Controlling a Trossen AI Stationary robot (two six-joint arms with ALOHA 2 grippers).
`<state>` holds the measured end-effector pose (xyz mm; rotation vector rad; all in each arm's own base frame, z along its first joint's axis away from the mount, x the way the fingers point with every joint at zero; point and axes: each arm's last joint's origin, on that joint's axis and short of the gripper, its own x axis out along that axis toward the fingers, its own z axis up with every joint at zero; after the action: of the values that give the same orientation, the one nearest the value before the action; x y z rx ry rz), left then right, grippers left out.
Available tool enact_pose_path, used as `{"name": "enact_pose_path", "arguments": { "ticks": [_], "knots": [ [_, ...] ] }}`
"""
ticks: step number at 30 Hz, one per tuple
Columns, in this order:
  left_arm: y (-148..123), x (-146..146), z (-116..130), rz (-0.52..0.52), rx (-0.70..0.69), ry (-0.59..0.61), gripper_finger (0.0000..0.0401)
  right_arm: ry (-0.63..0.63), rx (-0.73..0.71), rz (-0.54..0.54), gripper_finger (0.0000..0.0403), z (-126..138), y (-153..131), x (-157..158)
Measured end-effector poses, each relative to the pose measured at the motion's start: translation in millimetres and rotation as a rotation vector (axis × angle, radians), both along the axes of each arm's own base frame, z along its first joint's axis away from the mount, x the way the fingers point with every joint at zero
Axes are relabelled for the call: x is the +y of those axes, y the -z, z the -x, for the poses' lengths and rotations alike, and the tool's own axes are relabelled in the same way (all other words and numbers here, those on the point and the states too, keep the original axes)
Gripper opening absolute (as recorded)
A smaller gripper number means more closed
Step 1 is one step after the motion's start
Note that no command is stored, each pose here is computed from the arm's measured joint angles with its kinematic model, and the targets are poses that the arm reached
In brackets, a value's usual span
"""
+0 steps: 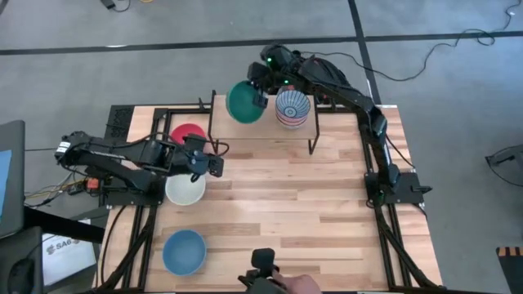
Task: Place and stack bowls onto a shelf
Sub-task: Put the green bowl on the shelf, then stack the blue bowl on top of the green bowl
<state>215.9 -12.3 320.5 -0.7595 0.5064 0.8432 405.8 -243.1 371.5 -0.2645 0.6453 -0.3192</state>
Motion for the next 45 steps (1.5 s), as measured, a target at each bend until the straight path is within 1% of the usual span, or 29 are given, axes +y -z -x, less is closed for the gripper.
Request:
{"name": "enact_pose_path", "arguments": {
  "ticks": [6, 11, 19, 26, 35, 45],
  "knots": [
    [-1, 3, -2, 0.028, -0.024, -0.013, 0.0169, -0.012, 0.064, -0.022, 0.0027, -8, 21, -4],
    [-1, 2, -2, 0.045, -0.038, -0.028, 0.0169, -0.022, 0.064, -0.020, 0.0029, -9, 22, -4],
    [-1, 2, -2, 0.044, -0.038, -0.029, 0.0169, -0.045, 0.117, -0.022, 0.0034, -7, 26, -2],
    [-1, 2, -2, 0.047, -0.041, -0.033, 0.0169, -0.055, 0.118, -0.019, 0.0066, -8, 26, 1],
    [-1, 2, -2, 0.053, -0.050, -0.048, 0.0169, -0.053, 0.080, -0.023, 0.0101, -10, 24, 0],
    [-1, 2, -2, 0.055, -0.051, -0.050, 0.0169, -0.046, 0.050, -0.028, 0.0121, -10, 21, -2]
  ]
}}
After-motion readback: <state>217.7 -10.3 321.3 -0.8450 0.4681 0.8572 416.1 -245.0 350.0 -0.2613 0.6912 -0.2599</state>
